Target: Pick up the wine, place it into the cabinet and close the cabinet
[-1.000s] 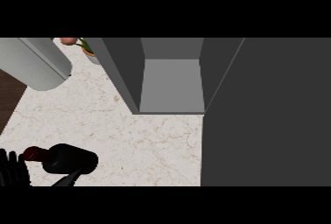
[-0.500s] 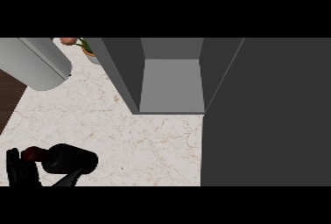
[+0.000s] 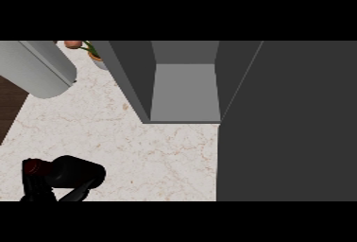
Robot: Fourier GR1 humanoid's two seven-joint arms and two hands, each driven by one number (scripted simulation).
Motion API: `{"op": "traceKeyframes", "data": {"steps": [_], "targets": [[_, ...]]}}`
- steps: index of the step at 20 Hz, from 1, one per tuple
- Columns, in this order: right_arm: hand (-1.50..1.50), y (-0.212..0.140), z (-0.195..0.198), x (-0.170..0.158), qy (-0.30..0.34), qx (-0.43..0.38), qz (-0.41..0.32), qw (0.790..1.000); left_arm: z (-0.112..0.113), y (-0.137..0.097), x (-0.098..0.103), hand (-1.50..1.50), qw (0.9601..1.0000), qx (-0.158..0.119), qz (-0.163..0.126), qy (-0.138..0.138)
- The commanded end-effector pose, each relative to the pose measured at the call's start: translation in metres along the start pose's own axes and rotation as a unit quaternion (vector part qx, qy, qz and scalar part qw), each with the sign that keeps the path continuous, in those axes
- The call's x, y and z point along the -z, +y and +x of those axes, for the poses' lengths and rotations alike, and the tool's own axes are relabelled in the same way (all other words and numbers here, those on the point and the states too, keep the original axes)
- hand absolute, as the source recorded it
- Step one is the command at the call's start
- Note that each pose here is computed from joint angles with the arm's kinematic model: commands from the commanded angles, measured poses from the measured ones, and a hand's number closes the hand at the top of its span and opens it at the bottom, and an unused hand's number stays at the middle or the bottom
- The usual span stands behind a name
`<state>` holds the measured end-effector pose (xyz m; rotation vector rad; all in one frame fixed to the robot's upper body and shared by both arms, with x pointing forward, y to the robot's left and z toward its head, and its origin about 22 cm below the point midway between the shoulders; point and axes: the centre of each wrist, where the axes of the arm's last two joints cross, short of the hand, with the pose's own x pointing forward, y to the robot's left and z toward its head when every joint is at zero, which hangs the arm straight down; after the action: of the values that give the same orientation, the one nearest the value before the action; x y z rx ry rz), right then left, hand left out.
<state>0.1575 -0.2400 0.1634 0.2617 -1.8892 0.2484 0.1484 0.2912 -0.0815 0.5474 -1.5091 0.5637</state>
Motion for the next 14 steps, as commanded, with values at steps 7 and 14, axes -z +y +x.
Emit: {"op": "traceKeyframes", "data": {"steps": [7, 14], "targets": [[-1.5, -0.008, 0.013, 0.0, -0.009, -0.007, -0.006, 1.0, -0.036, -0.012, 0.013, -1.5, 0.9998, -0.018, 0.004, 0.012], [-1.5, 0.013, -0.008, -0.002, -0.003, -0.01, -0.012, 1.0, -0.055, -0.005, 0.008, -1.5, 0.9985, -0.053, 0.004, 0.008]]}}
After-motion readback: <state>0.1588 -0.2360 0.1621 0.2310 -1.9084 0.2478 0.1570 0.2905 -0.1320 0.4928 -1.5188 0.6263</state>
